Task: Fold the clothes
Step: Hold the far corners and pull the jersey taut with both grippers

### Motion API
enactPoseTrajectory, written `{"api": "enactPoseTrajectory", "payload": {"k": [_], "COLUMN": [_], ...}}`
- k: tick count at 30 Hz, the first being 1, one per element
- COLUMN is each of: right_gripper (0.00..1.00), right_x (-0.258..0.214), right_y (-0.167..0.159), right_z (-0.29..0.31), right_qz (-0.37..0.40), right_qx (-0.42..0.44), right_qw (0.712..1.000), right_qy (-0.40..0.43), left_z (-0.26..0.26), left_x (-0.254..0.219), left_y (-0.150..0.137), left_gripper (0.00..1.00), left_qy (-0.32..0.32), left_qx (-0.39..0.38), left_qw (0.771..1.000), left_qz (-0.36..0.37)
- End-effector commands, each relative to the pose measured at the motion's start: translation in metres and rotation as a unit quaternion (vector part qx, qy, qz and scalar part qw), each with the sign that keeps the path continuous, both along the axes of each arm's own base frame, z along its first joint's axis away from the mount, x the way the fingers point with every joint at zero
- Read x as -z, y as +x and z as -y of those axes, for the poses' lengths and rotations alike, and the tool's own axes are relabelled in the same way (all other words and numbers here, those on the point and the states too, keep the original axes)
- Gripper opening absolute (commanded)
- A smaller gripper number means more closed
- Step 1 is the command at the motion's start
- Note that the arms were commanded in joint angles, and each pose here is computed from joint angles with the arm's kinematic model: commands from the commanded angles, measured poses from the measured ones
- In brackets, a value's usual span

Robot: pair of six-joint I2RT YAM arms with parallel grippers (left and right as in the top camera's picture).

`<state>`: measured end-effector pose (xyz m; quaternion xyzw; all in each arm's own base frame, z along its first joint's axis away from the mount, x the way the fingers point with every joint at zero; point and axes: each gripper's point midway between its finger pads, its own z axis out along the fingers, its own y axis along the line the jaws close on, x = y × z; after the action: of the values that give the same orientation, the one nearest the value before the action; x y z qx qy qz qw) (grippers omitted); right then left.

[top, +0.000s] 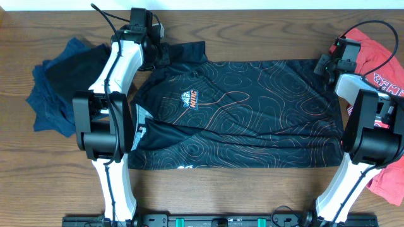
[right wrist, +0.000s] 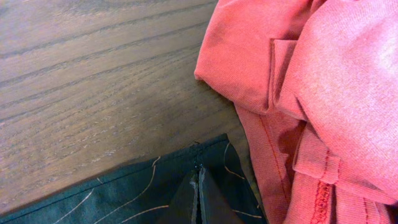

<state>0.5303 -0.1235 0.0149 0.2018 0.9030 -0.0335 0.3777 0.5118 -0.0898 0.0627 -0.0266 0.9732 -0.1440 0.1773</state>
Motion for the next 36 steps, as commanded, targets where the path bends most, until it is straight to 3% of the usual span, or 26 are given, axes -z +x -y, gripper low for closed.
{"api": "enactPoseTrajectory", "payload": {"k": [1, 3, 4, 5, 6, 10, 23, 28, 30, 34, 36], "right_gripper": [0.01, 0.01, 0.08, 0.30, 0.39, 0.52, 0.56, 0.54, 0.41, 0.01, 0.01], "right_x": [0.007, 0.007, 0.007, 0.007, 0.006, -0.001, 0.016, 0.022, 0.022, 0.022, 0.022], "right_y": [0.001, 0.001, 0.002, 0.002, 0.003, 0.009, 0.007, 0.007, 0.007, 0.007, 0.006], "right_z": [0.004, 0.004, 0.004, 0.004, 0.004, 0.006, 0.010, 0.010, 0.010, 0.011, 0.011], "right_qz": [-0.005, -0.005, -0.005, -0.003, 0.000, 0.018, 0.005, 0.003, 0.003, 0.002, 0.001], "right_qx": [0.005, 0.005, 0.005, 0.005, 0.006, 0.007, 0.017, 0.017, 0.017, 0.017, 0.018], "right_qw": [1.000, 1.000, 1.000, 1.000, 1.000, 1.000, 1.000, 1.000, 1.000, 1.000, 1.000], "right_qy": [0.002, 0.001, 0.001, 0.001, 0.000, -0.005, -0.009, -0.009, -0.009, -0.008, -0.008], "left_z": [0.002, 0.002, 0.002, 0.002, 0.002, 0.002, 0.002, 0.002, 0.002, 0.002, 0.002], "left_x": [-0.010, -0.009, -0.009, -0.009, -0.009, -0.009, -0.009, -0.009, -0.009, -0.008, -0.008], "left_y": [0.003, 0.002, 0.001, 0.001, 0.001, 0.001, 0.001, 0.000, 0.000, 0.000, -0.001], "left_gripper": [0.06, 0.06, 0.06, 0.06, 0.06, 0.06, 0.06, 0.06, 0.06, 0.06, 0.06], "left_qy": [-0.006, -0.006, -0.006, -0.006, -0.006, -0.006, -0.006, -0.006, -0.005, -0.005, -0.005], "left_qx": [0.001, 0.001, 0.001, 0.001, 0.001, 0.001, 0.001, 0.001, 0.001, 0.000, 0.001], "left_qw": [1.000, 1.000, 1.000, 1.000, 1.000, 1.000, 1.000, 1.000, 1.000, 1.000, 1.000], "left_qz": [0.008, 0.007, 0.006, 0.005, 0.005, 0.005, 0.006, 0.003, 0.003, 0.002, 0.000]}}
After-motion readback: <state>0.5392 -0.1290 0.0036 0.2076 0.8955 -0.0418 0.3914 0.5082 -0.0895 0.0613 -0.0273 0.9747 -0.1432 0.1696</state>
